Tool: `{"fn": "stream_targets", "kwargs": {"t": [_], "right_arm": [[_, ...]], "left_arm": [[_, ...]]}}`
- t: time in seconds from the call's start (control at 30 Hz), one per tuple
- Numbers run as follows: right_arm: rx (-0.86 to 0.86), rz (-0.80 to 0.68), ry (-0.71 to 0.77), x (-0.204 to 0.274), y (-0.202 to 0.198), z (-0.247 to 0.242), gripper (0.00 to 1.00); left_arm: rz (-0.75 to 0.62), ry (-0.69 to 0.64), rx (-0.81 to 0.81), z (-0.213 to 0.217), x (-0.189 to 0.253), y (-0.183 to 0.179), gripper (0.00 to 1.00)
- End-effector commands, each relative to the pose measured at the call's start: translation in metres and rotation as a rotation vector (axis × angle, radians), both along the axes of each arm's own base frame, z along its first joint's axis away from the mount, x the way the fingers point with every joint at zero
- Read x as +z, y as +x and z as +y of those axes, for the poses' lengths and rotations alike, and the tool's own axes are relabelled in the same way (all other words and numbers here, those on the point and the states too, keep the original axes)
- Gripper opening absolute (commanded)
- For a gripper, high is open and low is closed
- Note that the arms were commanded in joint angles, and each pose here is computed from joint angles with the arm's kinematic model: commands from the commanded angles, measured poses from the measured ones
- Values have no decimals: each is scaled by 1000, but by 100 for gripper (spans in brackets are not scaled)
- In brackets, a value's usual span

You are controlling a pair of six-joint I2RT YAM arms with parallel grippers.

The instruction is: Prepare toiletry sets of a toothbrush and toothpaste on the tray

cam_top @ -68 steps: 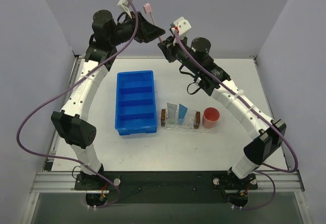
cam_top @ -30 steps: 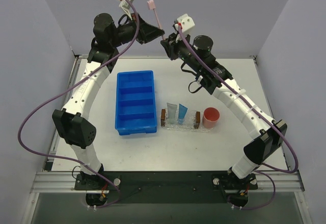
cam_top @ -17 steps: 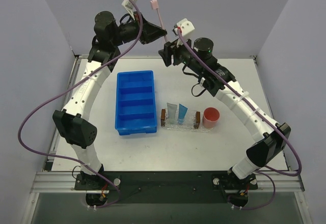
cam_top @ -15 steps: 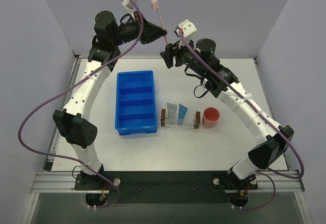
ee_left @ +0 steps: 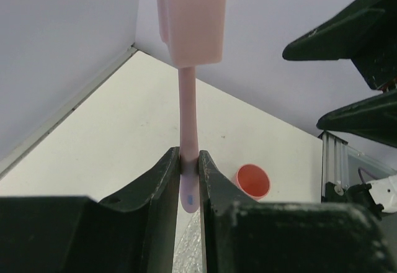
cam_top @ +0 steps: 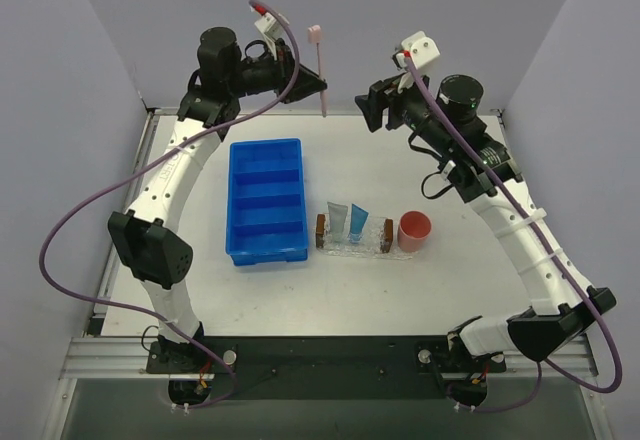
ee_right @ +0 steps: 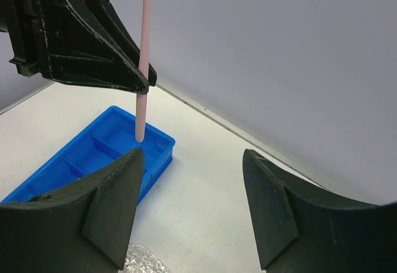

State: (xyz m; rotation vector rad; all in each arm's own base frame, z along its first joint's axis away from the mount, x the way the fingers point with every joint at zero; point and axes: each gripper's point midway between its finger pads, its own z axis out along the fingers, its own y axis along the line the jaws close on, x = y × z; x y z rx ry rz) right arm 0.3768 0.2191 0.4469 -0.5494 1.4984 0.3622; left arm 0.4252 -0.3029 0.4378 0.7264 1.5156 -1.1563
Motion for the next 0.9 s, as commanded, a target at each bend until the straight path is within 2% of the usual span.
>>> {"fn": "stream_targets", "kwargs": {"t": [0.0, 0.33, 0.5, 0.87], "right_arm": [[68, -6, 60, 20, -2, 2, 59], [283, 76, 192, 38, -4, 21, 59], [383, 84, 210, 47, -10, 34, 56], [438, 98, 223, 47, -11, 43, 55]], "left_arm": [[-107, 26, -146, -6, 11, -35, 0], [-101, 15, -314, -22, 14, -74, 0], [-72, -15, -377, -29, 16, -85, 0], [-46, -27, -452, -35, 16, -99, 0]]}}
